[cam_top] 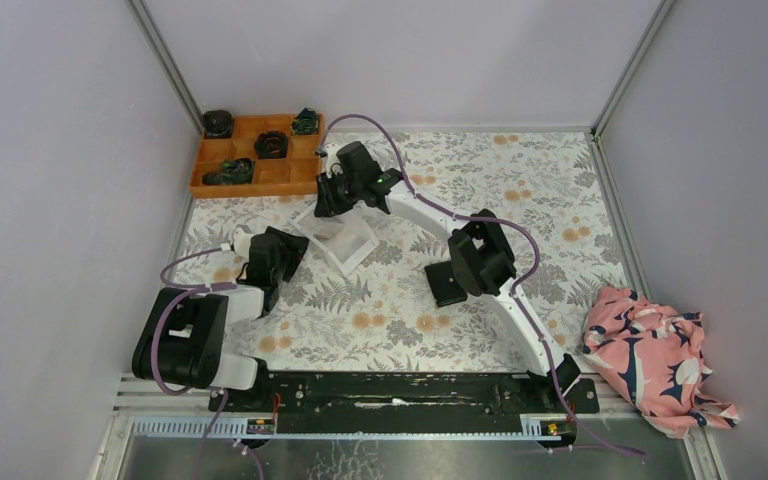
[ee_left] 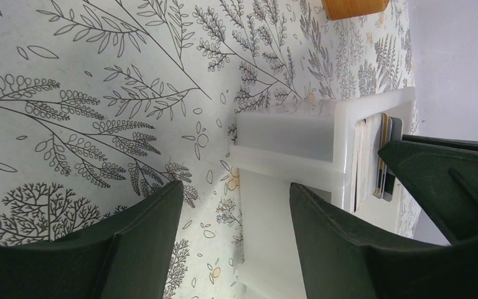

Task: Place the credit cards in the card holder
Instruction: Pick up the credit card from the storage box.

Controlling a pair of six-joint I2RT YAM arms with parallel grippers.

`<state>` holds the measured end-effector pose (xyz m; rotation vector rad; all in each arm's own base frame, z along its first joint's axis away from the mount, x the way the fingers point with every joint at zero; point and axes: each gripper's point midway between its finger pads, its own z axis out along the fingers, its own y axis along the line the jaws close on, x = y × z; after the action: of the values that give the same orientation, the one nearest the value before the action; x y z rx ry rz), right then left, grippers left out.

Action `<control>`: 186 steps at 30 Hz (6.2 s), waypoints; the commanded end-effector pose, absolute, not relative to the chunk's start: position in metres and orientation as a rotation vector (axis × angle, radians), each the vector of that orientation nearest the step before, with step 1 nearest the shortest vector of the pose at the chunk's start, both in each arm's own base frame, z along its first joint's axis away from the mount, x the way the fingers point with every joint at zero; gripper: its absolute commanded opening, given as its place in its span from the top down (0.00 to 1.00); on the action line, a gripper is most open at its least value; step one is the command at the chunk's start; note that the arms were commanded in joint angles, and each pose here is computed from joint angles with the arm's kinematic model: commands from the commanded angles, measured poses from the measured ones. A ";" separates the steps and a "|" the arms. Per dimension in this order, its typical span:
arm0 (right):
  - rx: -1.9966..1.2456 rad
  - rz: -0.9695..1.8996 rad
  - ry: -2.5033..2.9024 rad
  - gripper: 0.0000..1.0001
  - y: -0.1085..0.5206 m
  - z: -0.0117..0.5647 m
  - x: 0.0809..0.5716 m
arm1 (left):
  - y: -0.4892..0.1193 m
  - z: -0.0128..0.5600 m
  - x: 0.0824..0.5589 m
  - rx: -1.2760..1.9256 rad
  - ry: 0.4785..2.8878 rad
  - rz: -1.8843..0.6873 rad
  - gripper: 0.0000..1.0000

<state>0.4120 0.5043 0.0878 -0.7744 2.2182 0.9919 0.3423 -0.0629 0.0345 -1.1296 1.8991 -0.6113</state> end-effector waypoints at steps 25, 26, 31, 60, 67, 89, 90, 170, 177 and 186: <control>-0.717 0.745 2.107 0.88 0.471 0.155 0.422 | -0.065 0.051 0.366 -1.066 1.886 -0.607 0.29; -0.713 0.716 2.106 0.89 0.468 0.156 0.425 | -0.065 0.052 0.366 -1.063 1.887 -0.605 0.29; -0.707 0.601 2.092 0.97 0.452 0.158 0.433 | -0.063 0.055 0.359 -1.055 1.886 -0.596 0.28; -0.775 0.902 2.051 1.00 0.342 0.248 0.255 | -0.195 0.211 0.256 -0.085 1.631 -1.188 0.29; -0.750 1.028 2.128 1.00 0.308 0.232 0.197 | -0.257 0.215 0.206 0.285 1.616 -1.345 0.29; -0.731 1.197 2.219 1.00 0.298 0.208 0.156 | -0.292 0.201 0.141 0.678 1.534 -1.649 0.33; -0.731 1.203 2.219 1.00 0.299 0.208 0.156 | -0.293 0.200 0.140 0.682 1.539 -1.654 0.34; -0.128 1.033 1.865 0.49 0.227 0.192 0.212 | -0.353 0.198 0.205 -0.015 1.560 -1.799 1.00; -0.125 1.104 1.868 0.52 0.235 0.187 0.212 | -0.358 0.202 0.202 0.005 1.554 -1.826 1.00; -0.099 1.200 1.814 0.94 0.235 0.197 0.209 | -0.363 0.197 0.202 0.007 1.577 -1.845 1.00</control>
<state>0.2108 0.2291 0.1747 -0.0811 1.9040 1.1103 0.2090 -0.3555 0.1732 -0.0494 1.6742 -1.7623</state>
